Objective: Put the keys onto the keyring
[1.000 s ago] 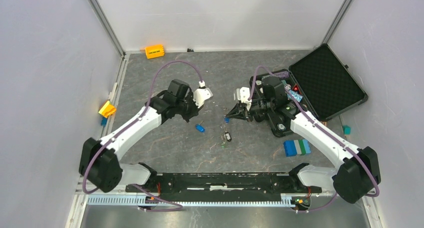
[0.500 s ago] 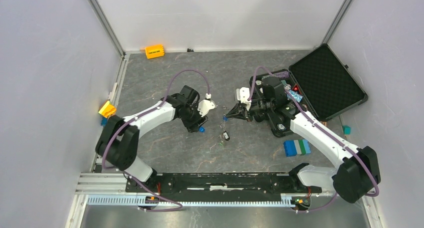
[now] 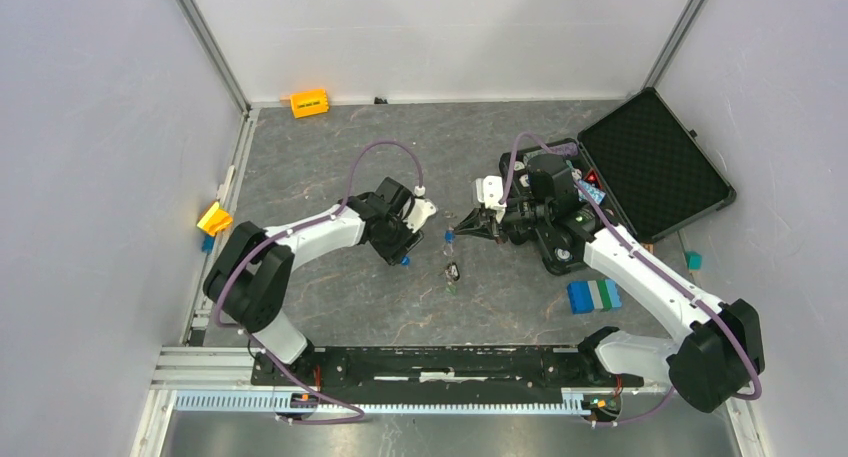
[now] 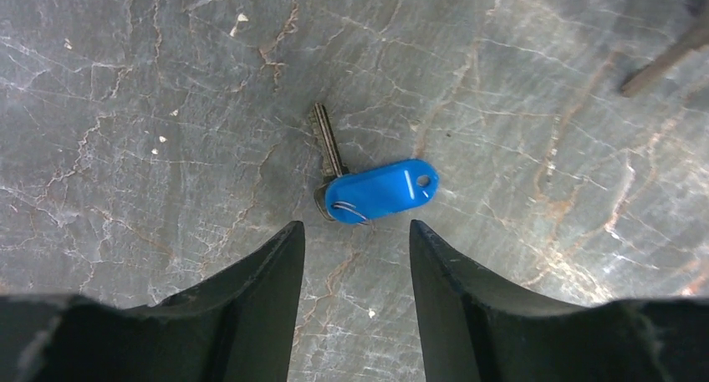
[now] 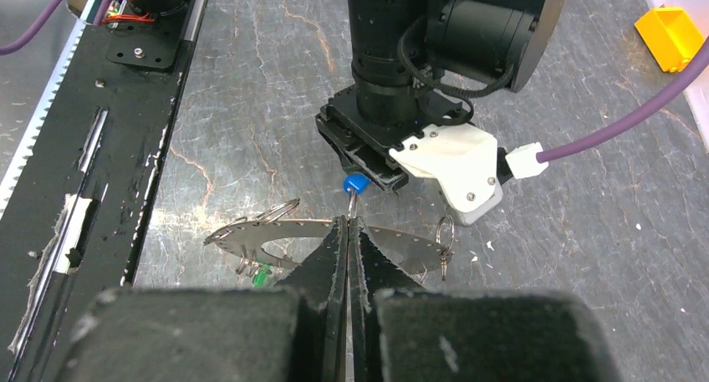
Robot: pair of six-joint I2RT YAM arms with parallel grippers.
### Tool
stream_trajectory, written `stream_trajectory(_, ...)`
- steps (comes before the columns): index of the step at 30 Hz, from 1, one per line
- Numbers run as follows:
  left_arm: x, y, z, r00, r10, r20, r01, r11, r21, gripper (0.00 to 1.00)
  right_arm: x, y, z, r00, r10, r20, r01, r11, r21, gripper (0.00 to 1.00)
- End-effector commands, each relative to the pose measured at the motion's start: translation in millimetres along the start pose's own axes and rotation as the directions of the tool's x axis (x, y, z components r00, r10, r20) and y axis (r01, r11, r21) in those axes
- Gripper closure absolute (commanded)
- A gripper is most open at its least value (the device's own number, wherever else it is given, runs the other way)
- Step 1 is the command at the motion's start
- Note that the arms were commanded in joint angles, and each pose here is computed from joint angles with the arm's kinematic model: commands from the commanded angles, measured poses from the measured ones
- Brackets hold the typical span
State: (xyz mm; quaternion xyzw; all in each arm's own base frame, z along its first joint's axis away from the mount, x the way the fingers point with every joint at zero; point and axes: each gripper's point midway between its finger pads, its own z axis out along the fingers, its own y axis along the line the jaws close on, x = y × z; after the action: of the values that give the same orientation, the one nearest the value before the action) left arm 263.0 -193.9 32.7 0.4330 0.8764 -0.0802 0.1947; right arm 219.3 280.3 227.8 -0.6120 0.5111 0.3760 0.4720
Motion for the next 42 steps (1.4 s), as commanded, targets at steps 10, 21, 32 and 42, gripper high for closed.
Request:
stream_trajectory(10, -13.8, 22.6, 11.3, 0.999, -0.048, 0.016, 0.050, 0.990, -0.133, 0.56, -10.0, -2.6, -3.3, 0.998, -0.052, 0.028, 0.052, 0.999, 0.016, 1.00)
stream_trajectory(21, -11.8, 25.6, 9.2, 1.000, -0.008, 0.025, 0.011, 0.991, -0.131, 0.61, -7.0, -1.2, -2.2, 0.999, -0.044, 0.028, 0.044, 0.999, 0.009, 1.00)
stream_trajectory(32, -15.3, 27.7, -10.7, 0.989, -0.113, 0.095, 0.111, 0.993, 0.029, 0.41, -2.7, -0.4, -0.1, 0.999, -0.036, 0.024, 0.036, 0.999, -0.001, 1.00)
stream_trajectory(42, -20.2, 24.3, -4.9, 0.986, -0.132, 0.097, 0.126, 0.989, 0.072, 0.44, -1.1, -0.8, 0.6, 0.999, -0.033, 0.021, 0.034, 0.999, -0.004, 1.00)
